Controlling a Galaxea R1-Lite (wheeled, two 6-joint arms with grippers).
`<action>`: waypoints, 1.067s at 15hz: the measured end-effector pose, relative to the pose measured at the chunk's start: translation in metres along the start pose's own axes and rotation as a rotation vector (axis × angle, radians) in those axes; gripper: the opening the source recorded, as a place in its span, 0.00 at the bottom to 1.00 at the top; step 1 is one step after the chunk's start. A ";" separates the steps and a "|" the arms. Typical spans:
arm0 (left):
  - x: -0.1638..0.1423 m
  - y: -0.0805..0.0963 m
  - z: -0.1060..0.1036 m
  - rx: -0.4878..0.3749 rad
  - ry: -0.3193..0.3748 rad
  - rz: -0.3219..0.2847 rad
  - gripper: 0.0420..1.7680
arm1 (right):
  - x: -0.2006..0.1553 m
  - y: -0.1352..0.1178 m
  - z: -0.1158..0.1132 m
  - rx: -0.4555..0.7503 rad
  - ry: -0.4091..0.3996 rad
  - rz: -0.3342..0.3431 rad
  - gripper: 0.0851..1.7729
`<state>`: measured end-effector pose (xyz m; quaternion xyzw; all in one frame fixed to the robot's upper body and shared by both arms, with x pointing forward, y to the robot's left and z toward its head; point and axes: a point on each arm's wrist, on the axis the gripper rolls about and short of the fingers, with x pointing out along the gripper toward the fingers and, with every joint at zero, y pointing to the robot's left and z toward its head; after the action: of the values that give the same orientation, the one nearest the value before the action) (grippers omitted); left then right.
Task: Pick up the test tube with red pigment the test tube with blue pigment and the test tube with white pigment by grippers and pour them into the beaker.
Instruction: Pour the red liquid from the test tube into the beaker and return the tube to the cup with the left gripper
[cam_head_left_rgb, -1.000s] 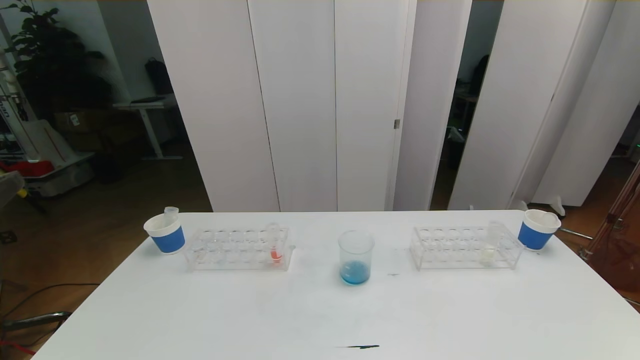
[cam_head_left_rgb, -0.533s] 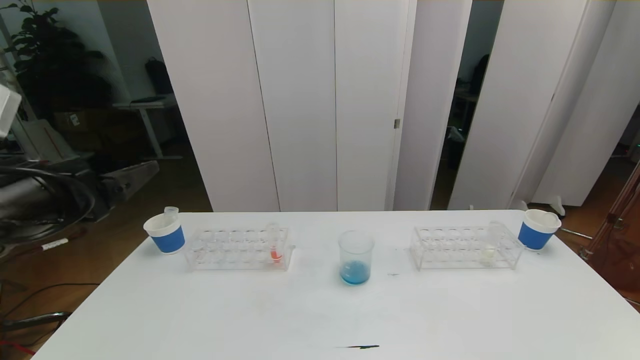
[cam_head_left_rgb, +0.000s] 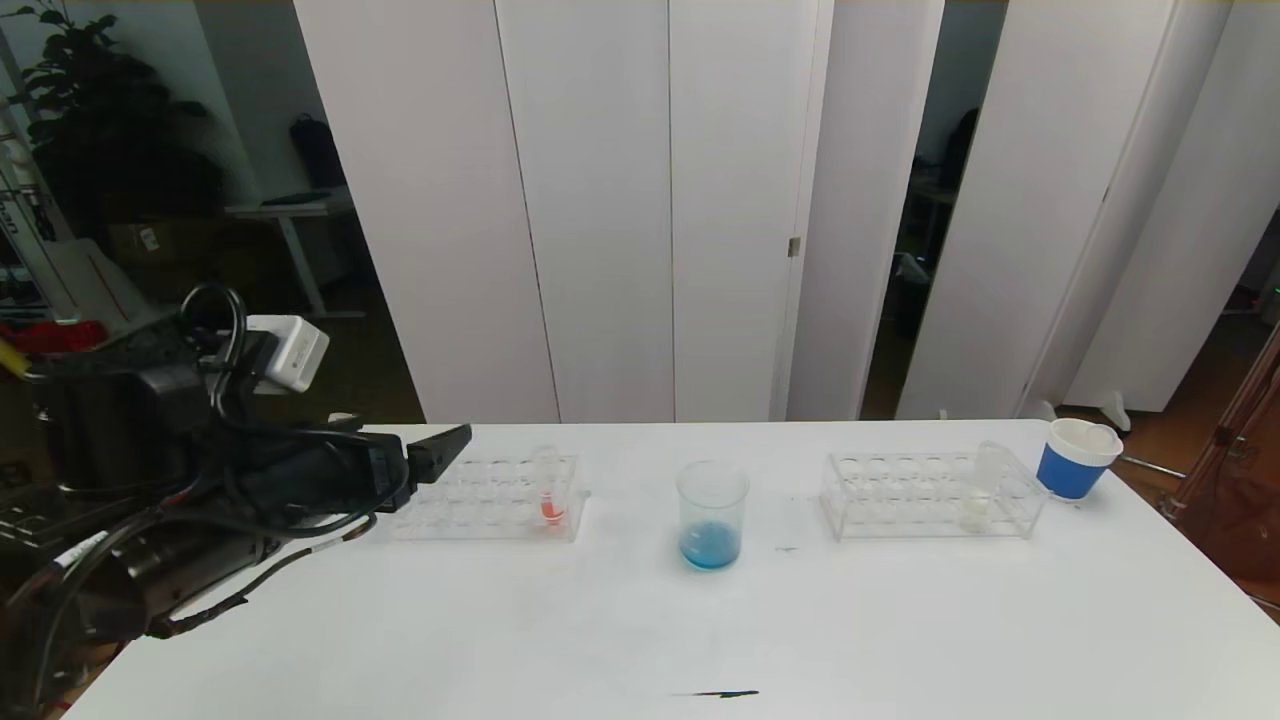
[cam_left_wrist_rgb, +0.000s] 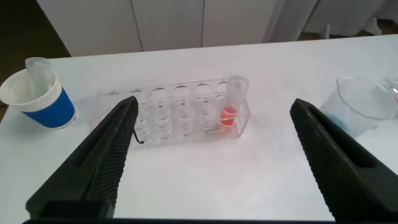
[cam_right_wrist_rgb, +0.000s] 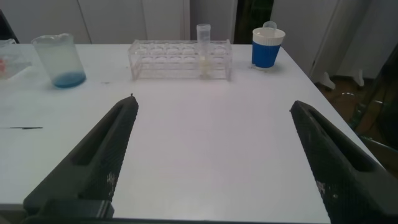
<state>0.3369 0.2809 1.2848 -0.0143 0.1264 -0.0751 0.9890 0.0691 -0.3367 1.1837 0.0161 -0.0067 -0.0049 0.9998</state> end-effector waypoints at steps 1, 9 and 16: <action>0.004 -0.004 -0.012 0.002 0.025 -0.017 0.99 | 0.000 0.000 0.000 0.000 -0.001 0.001 0.99; 0.039 -0.021 -0.059 -0.068 0.058 0.011 0.99 | 0.000 0.000 0.000 0.000 -0.001 0.000 0.99; 0.077 -0.039 -0.080 -0.085 0.056 0.080 0.99 | 0.000 0.000 0.000 0.000 -0.001 0.000 0.99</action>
<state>0.3847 0.2297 1.1902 -0.0492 0.1577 -0.0304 0.9858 0.0690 -0.3367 1.1838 0.0161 -0.0071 -0.0047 0.9998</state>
